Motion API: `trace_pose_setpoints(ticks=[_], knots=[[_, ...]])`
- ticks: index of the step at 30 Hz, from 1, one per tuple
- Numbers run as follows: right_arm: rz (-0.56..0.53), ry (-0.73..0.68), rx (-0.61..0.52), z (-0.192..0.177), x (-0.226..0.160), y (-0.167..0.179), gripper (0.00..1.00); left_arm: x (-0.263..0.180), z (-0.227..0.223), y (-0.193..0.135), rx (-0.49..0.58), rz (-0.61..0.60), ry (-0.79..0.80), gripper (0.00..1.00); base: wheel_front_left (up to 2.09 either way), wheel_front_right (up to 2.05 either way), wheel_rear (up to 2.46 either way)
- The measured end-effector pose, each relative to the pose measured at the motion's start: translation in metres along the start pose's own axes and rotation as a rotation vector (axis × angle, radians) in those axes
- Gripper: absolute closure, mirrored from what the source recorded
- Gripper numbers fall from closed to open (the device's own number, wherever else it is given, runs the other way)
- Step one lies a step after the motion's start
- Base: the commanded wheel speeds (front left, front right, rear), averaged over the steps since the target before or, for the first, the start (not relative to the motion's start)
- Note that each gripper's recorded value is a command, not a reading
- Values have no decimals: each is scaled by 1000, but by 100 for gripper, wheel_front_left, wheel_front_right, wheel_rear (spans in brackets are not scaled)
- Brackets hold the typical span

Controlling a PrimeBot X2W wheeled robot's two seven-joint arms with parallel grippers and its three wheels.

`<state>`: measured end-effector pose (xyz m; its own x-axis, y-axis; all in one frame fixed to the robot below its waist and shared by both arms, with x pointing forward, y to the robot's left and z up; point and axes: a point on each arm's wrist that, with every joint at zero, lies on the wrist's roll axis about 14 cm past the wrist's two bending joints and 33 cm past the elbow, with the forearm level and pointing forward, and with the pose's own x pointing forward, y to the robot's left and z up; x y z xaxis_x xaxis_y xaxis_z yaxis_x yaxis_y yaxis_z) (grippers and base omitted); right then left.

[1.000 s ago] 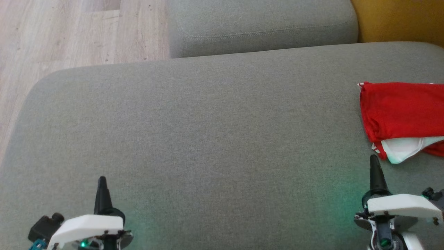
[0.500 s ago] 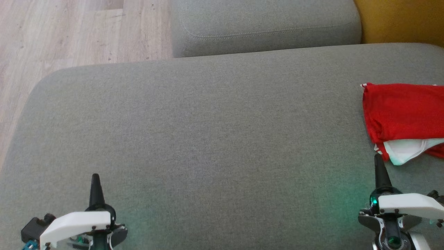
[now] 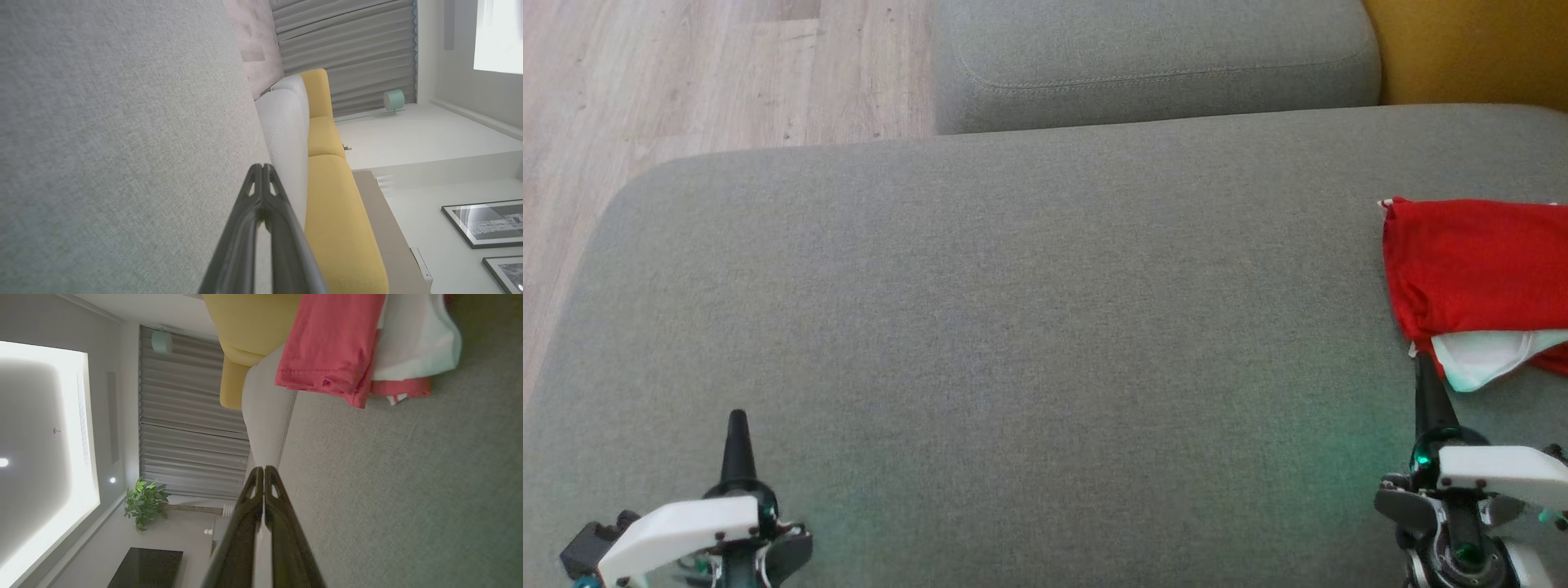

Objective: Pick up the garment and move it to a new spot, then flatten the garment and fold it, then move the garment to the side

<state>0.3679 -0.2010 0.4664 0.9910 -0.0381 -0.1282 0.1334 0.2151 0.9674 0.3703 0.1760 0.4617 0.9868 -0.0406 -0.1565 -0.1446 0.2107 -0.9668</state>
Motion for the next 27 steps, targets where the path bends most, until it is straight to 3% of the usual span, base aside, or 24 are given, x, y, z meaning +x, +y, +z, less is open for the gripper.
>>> trace_pose_setpoints(ticks=[27], knots=[[33,7,232,5,3,8,100,1,15,-11,-208,-55,-18,100,0,0,0]])
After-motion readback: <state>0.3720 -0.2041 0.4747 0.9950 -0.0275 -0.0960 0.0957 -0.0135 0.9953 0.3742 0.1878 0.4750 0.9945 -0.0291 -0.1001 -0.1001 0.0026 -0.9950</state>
